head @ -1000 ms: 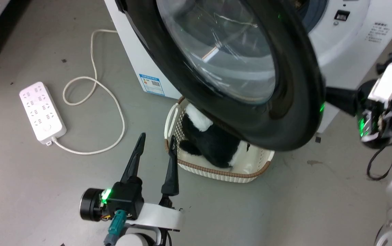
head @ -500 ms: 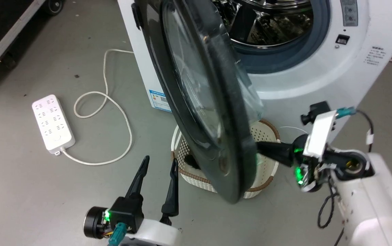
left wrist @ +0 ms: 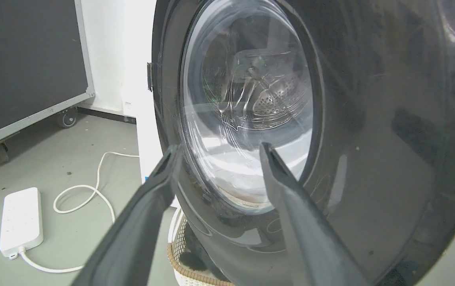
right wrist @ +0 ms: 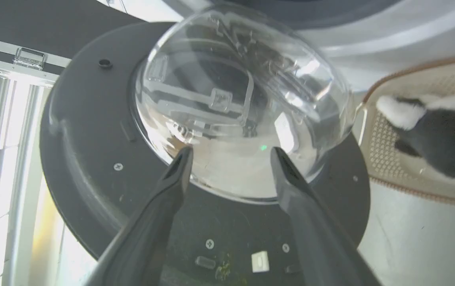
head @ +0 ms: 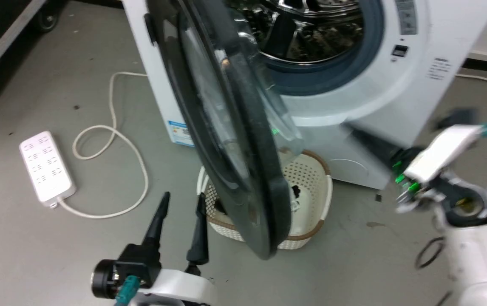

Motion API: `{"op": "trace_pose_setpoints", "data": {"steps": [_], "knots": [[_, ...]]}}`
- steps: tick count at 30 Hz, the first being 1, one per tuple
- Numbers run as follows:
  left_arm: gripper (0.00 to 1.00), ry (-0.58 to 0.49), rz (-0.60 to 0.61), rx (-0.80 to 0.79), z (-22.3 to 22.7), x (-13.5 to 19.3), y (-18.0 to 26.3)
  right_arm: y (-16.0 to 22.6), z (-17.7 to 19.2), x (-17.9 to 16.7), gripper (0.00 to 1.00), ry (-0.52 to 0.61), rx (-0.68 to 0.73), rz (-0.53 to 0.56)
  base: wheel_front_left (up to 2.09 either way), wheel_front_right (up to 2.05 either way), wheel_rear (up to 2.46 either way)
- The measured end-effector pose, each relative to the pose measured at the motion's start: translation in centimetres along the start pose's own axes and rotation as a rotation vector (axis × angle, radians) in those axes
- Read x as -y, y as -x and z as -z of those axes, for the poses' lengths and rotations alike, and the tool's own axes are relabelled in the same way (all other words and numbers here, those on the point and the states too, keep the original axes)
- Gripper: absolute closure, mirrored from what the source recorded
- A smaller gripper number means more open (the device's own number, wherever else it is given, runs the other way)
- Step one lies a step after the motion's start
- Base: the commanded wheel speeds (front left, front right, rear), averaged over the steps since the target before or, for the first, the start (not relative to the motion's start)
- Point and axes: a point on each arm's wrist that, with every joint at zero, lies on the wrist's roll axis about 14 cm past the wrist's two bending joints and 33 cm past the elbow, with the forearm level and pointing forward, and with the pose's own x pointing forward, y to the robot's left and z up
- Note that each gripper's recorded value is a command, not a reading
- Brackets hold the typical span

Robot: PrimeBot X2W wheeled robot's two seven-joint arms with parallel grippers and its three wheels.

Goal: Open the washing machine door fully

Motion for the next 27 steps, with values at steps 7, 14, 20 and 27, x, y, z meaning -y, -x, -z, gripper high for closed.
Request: {"op": "trace_pose_setpoints", "data": {"steps": [7,14,20,27], "knots": [[0.00,0.016,0.032,0.029,-0.7,0.6,-1.2,7.7,-8.4,-4.7,0.00,0.653,0.479,0.073,0.00,0.00,0.00],[0.00,0.032,0.080,0.054,-1.3,1.7,-1.9,15.5,-9.0,-3.7,0.00,1.110,0.709,0.241,0.00,0.00,0.00],[0.00,0.032,0.106,0.042,-0.9,2.3,-1.5,19.5,-6.2,-2.1,0.00,1.219,0.783,0.374,0.00,0.00,0.00],[0.00,0.028,0.130,0.020,-0.2,3.0,-1.0,20.4,-1.9,0.9,0.00,1.178,0.744,0.477,0.00,0.00,0.00]]}}
